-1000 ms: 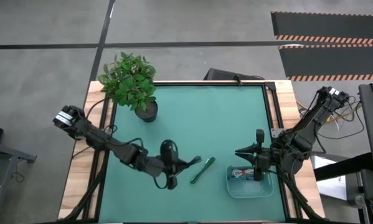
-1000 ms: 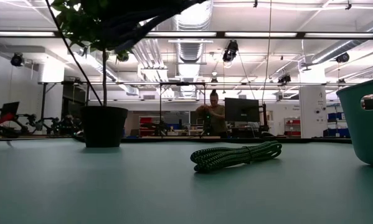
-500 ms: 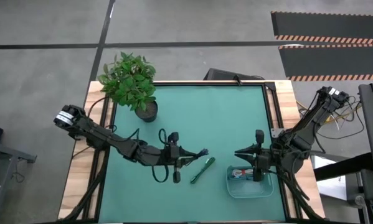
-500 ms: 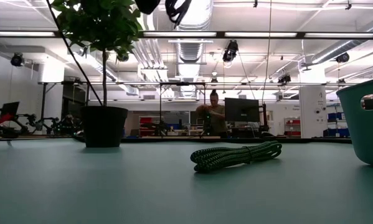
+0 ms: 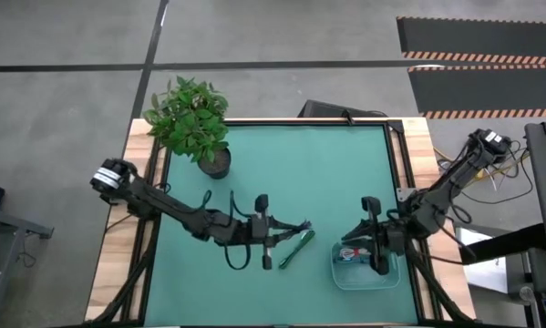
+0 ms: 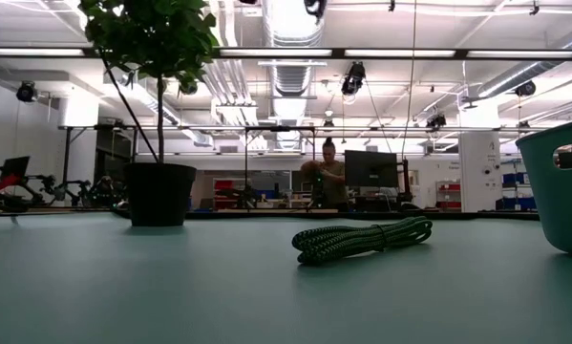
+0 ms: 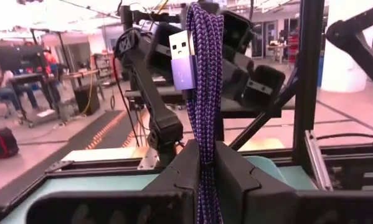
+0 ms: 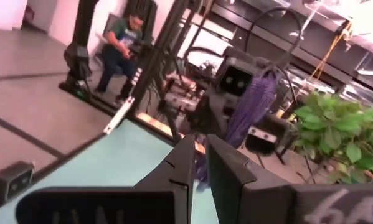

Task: Pick and place USB-C Cables
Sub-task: Put the black violet charger cable into the green bin

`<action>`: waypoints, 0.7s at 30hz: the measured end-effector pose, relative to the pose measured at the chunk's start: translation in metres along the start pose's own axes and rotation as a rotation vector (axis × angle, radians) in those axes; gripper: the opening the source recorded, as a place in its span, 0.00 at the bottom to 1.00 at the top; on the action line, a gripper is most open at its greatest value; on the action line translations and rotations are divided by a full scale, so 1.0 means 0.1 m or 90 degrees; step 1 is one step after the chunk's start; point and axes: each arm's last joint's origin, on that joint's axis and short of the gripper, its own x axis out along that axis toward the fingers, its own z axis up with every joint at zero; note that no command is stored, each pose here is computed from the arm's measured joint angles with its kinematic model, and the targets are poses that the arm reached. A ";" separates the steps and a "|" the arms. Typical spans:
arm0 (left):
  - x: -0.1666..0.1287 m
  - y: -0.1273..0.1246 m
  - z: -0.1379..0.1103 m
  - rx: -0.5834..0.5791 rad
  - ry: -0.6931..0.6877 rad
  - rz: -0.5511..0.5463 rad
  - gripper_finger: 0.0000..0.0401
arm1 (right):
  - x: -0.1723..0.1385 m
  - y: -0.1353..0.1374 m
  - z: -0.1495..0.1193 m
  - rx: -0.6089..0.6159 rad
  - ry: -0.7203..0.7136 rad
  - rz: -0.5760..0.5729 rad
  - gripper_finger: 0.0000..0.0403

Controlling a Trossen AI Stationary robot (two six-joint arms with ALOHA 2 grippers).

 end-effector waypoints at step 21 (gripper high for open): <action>0.26 -0.03 -0.25 0.006 -0.054 0.026 0.03 | 0.13 -0.22 -0.15 0.166 0.028 -0.086 0.23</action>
